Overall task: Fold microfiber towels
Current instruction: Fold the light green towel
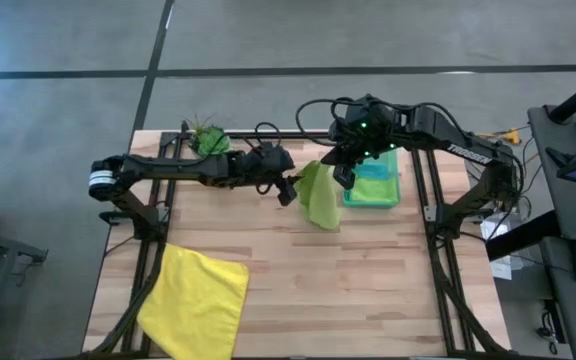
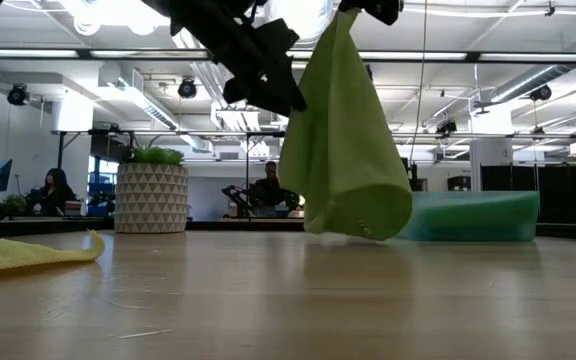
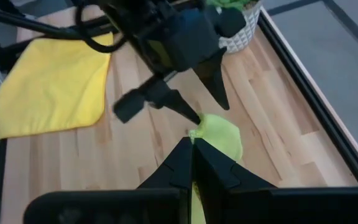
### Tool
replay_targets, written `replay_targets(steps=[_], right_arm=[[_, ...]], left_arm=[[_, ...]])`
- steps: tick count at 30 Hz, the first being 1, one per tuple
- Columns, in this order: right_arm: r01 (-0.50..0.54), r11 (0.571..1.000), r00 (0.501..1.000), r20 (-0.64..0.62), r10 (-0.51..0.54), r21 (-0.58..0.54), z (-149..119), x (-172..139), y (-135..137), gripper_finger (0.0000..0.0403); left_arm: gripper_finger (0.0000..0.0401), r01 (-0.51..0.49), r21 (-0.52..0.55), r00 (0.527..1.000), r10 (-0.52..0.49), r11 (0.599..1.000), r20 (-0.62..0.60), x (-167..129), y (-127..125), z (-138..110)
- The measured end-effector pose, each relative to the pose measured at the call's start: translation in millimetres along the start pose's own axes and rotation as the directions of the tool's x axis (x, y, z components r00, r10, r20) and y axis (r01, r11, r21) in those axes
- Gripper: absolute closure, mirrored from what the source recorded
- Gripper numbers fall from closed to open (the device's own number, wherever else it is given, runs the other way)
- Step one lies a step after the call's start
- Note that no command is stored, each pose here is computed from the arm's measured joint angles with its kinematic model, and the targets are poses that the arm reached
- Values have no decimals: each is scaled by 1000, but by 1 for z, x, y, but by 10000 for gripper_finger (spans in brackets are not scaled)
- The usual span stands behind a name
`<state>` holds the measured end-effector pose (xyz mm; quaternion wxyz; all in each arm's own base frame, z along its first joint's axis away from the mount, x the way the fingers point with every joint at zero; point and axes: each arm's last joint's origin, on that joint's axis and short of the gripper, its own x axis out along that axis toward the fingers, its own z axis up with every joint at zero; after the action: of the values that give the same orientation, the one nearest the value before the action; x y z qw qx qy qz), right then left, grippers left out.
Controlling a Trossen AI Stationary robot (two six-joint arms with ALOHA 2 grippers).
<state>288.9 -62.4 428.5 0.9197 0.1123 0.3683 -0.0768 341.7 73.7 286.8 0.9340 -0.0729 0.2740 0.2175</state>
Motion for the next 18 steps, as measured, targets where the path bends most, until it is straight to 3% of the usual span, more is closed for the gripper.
replay_targets(steps=[10, 18], right_arm=[[-25, 1000, 998, 54, 26, -16, 8, -20, 4, 394], [-80, 996, 995, 59, 81, -33, 9, -25, 12, 394]], left_arm=[[235, 8, 17, 993, -6, 1000, -116, 8, 3, -30], [235, 97, 25, 993, -95, 995, -66, 13, 1, -36]])
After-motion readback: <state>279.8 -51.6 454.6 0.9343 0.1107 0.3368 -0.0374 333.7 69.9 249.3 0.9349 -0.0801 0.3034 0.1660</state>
